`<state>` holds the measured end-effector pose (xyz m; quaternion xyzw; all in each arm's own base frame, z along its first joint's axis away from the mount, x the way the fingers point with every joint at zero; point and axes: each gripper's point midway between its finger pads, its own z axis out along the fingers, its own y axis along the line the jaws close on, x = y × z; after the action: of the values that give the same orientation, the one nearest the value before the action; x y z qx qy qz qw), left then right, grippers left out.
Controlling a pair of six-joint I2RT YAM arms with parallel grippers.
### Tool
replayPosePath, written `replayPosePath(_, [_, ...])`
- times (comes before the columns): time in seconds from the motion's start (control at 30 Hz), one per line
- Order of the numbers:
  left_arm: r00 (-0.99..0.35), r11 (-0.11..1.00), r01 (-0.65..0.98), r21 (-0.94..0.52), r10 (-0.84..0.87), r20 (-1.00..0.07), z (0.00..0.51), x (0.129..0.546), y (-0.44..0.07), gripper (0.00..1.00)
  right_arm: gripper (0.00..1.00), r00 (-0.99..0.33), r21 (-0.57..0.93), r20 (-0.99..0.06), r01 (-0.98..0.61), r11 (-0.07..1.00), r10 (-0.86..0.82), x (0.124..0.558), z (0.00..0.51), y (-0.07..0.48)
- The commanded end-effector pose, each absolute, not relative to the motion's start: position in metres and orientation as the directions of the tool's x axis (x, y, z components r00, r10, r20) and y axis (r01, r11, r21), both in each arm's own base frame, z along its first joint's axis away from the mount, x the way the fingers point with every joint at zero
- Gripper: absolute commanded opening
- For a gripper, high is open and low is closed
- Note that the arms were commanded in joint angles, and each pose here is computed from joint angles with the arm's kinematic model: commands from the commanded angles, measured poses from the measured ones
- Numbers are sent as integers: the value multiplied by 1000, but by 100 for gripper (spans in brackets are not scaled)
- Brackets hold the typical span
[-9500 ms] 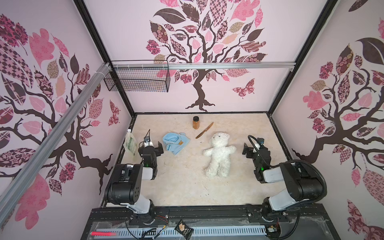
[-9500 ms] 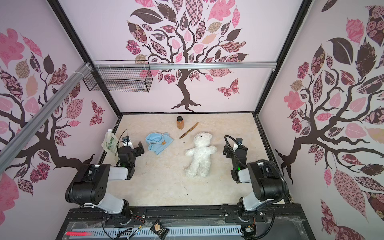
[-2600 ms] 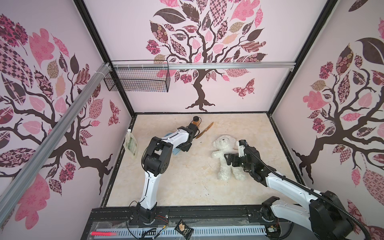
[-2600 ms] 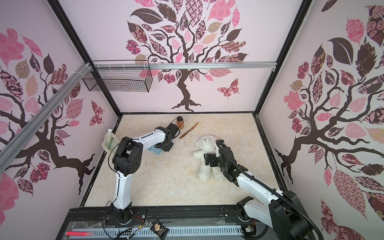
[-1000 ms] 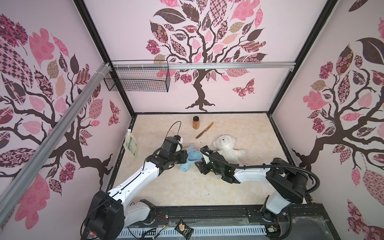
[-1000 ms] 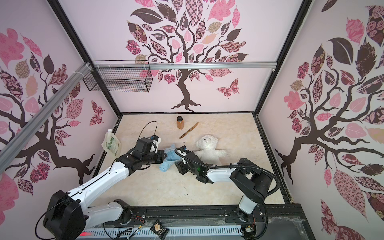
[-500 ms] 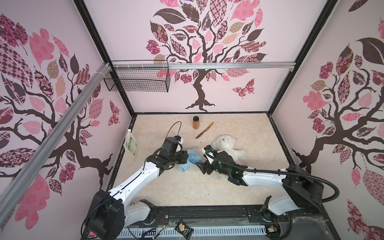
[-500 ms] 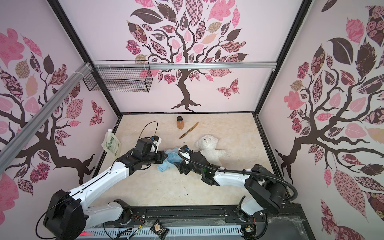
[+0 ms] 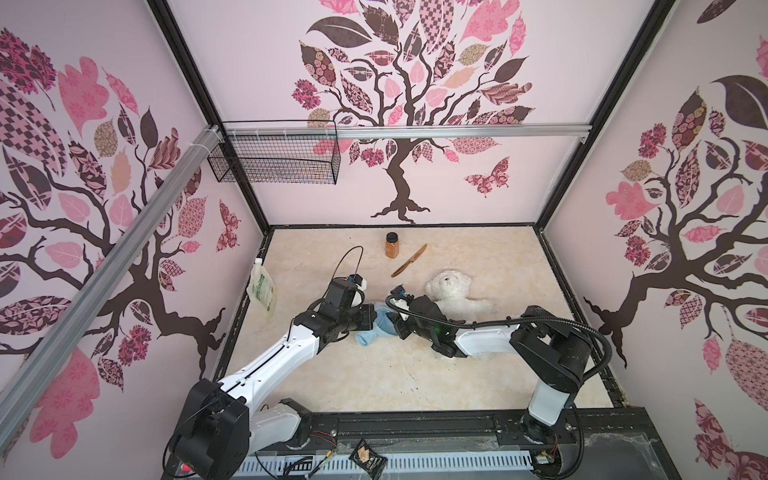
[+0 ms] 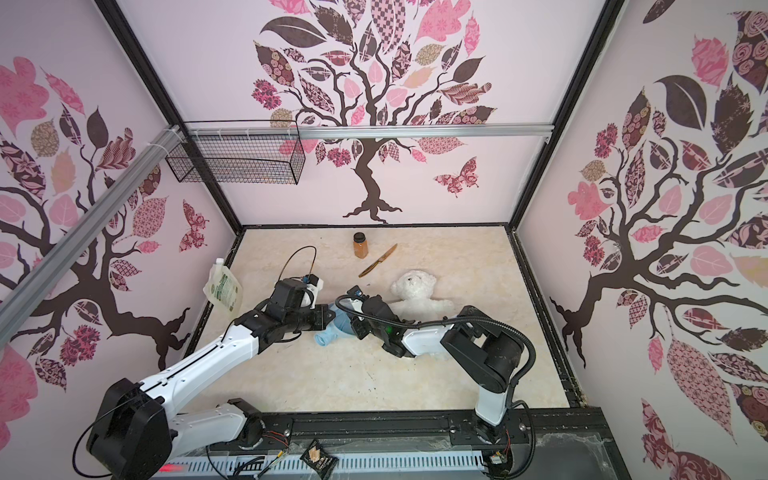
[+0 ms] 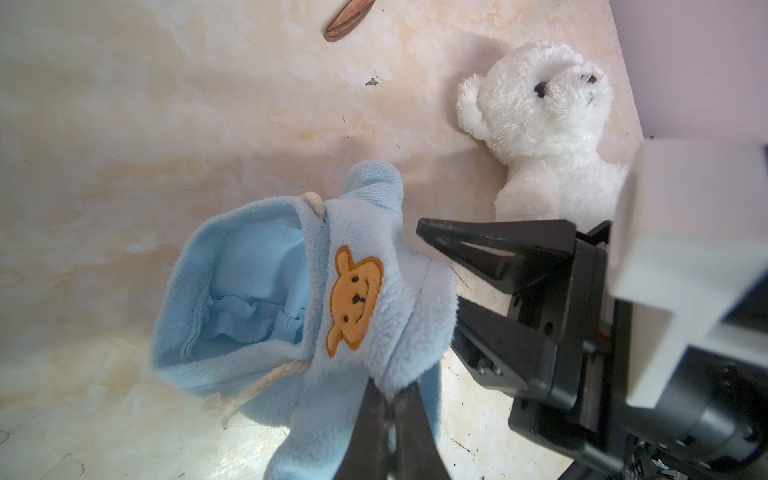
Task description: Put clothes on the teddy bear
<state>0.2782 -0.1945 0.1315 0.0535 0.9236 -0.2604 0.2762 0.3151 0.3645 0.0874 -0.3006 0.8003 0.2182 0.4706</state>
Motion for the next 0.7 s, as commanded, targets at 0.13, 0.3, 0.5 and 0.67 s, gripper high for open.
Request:
replayPosePath(0.13, [-840, 896, 194, -398, -58, -540, 120, 276, -180, 3, 7, -441, 208, -878, -702, 681, -186, 301, 104, 357])
replayPosePath(0.3, [-836, 901, 196, -386, -52, -546, 121, 274, -177, 15, 0, -512, 336, -849, -714, 614, -130, 283, 125, 360])
replayPosePath(0.5, [-824, 899, 232, -371, -20, -566, 126, 272, -183, 38, 0, -589, 435, -802, -686, 583, -95, 283, 136, 356])
replayPosePath(0.67, [-797, 924, 264, -278, 47, -602, 129, 273, -184, 60, 0, -617, 466, -779, -688, 556, -110, 285, 142, 357])
